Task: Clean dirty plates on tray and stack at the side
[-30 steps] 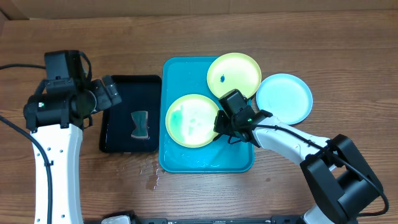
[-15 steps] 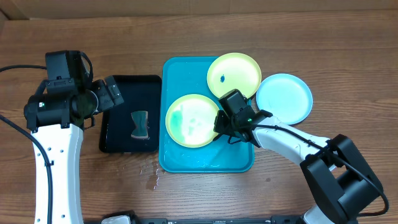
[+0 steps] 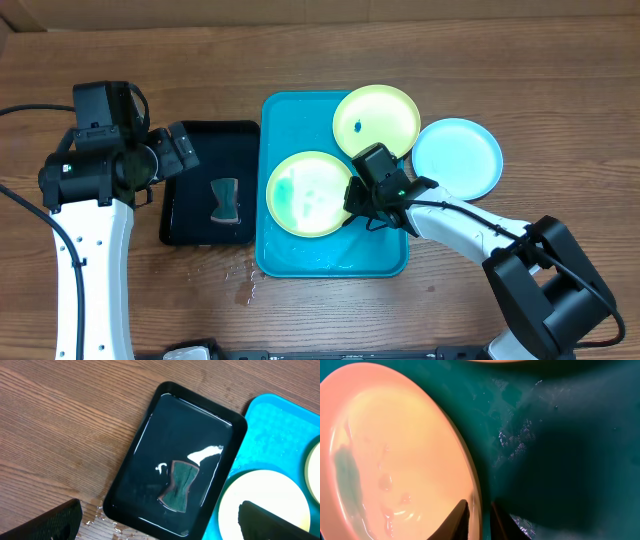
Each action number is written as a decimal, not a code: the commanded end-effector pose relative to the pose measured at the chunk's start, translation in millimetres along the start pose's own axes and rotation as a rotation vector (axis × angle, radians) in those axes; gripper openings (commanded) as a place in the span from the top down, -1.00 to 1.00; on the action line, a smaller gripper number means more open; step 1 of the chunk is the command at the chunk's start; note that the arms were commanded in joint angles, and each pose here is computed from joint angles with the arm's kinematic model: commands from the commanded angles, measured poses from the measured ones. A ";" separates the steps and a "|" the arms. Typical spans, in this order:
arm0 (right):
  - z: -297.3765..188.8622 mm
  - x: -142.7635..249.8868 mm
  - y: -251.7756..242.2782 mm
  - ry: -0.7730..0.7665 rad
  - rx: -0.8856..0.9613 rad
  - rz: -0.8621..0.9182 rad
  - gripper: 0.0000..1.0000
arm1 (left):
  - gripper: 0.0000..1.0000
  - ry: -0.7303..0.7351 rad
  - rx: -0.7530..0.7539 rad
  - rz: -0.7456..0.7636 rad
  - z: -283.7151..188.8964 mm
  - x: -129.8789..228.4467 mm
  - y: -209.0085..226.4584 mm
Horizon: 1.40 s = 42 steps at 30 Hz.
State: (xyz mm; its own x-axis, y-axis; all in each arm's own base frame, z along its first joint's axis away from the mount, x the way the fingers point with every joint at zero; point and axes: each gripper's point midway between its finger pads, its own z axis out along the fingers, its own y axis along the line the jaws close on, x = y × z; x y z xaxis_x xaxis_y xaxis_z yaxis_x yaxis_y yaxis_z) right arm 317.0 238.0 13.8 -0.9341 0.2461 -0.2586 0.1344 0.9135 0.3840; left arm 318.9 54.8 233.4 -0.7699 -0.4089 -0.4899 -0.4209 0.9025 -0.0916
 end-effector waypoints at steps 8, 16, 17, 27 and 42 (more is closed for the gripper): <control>1.5 -6.6 4.8 -0.032 -0.007 -0.007 0.81 | -1.00 0.000 0.013 -0.013 -0.3 -2.3 -3.1; 5.3 -4.6 2.2 -0.023 0.002 -0.005 0.82 | -0.99 0.000 0.013 -0.013 -0.3 -2.3 -3.1; 5.3 -4.7 2.2 -0.024 0.002 0.000 0.82 | -1.00 0.000 0.013 -0.013 -0.3 -2.3 -3.1; 0.8 -7.1 5.7 -0.025 -0.015 0.016 0.92 | -1.00 0.000 0.013 -0.013 -0.3 -2.4 -3.0; -89.2 -54.0 38.9 -0.177 -0.057 0.023 0.92 | -1.00 0.000 0.013 -0.013 -0.3 -2.3 -3.1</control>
State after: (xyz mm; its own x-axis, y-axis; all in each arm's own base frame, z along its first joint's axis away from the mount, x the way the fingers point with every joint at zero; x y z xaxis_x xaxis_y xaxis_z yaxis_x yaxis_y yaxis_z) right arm 327.4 226.3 88.6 -0.8986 0.3055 -0.3149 0.1521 0.8902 0.4294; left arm 318.8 54.8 233.4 -0.7702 -0.4089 -0.4895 -0.4208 0.9025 -0.0918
